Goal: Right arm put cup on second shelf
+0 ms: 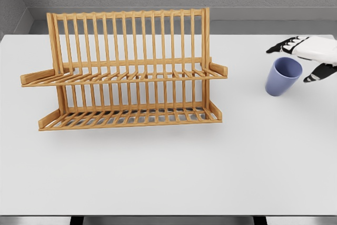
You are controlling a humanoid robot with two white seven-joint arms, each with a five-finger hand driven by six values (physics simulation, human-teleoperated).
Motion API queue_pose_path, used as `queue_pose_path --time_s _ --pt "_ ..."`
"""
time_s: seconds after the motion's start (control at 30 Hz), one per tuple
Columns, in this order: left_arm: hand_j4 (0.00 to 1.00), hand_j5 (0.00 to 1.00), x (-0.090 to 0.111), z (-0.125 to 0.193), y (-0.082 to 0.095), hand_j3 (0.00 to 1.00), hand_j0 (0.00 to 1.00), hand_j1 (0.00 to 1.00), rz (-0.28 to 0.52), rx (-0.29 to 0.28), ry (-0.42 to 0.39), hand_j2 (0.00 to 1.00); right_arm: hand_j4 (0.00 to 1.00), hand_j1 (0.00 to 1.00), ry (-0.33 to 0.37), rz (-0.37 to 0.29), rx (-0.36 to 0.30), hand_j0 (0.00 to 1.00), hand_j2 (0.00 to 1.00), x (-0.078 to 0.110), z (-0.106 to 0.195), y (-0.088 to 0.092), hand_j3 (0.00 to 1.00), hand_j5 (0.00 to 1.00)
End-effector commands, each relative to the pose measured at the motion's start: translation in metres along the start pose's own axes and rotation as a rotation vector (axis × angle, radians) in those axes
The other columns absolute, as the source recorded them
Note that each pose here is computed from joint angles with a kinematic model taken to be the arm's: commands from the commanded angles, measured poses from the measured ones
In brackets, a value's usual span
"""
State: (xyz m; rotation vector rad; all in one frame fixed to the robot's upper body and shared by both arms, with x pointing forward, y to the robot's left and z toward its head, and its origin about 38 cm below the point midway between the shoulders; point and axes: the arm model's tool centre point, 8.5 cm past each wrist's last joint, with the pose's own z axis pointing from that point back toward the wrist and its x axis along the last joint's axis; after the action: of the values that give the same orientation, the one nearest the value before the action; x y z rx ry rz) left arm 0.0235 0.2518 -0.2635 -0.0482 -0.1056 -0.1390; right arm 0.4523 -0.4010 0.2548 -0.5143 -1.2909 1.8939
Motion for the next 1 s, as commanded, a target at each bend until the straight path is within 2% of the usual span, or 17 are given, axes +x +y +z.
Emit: queue_pose_path --time_s 0.0,0.23,0.43,0.6,0.87,0.97 --pt "1.0 1.0 0.001 0.0 0.0 1.0 1.0 1.0 0.001 0.0 -0.002 1.0 1.0 1.0 0.004 -0.04 0.031 1.0 1.0 -0.004 -0.01 0.016 1.0 1.0" --pt "1.0 1.0 0.001 0.0 0.0 1.0 1.0 1.0 0.001 0.0 -0.002 1.0 1.0 1.0 0.02 -0.052 0.066 1.0 1.0 -0.01 -0.017 0.025 1.0 1.0" --pt "1.0 1.0 0.001 0.0 0.0 1.0 1.0 1.0 0.0 0.0 -0.002 1.0 1.0 1.0 0.037 -0.073 0.065 1.0 1.0 -0.017 -0.018 0.027 1.0 1.0" --pt "1.0 1.0 0.001 0.0 0.0 1.0 1.0 1.0 0.0 0.0 -0.002 1.0 1.0 1.0 0.022 -0.076 0.074 1.0 1.0 -0.014 -0.032 0.025 1.0 1.0" --pt "1.0 1.0 0.0 0.0 0.0 1.0 1.0 1.0 0.002 0.0 0.0 1.0 1.0 1.0 0.021 -0.078 0.081 1.0 1.0 -0.014 -0.034 0.028 1.0 1.0" --pt "1.0 1.0 0.001 0.0 0.0 1.0 1.0 1.0 0.0 0.0 -0.002 1.0 0.79 0.79 0.016 -0.076 0.092 0.79 0.79 -0.012 -0.036 0.03 0.79 0.79"
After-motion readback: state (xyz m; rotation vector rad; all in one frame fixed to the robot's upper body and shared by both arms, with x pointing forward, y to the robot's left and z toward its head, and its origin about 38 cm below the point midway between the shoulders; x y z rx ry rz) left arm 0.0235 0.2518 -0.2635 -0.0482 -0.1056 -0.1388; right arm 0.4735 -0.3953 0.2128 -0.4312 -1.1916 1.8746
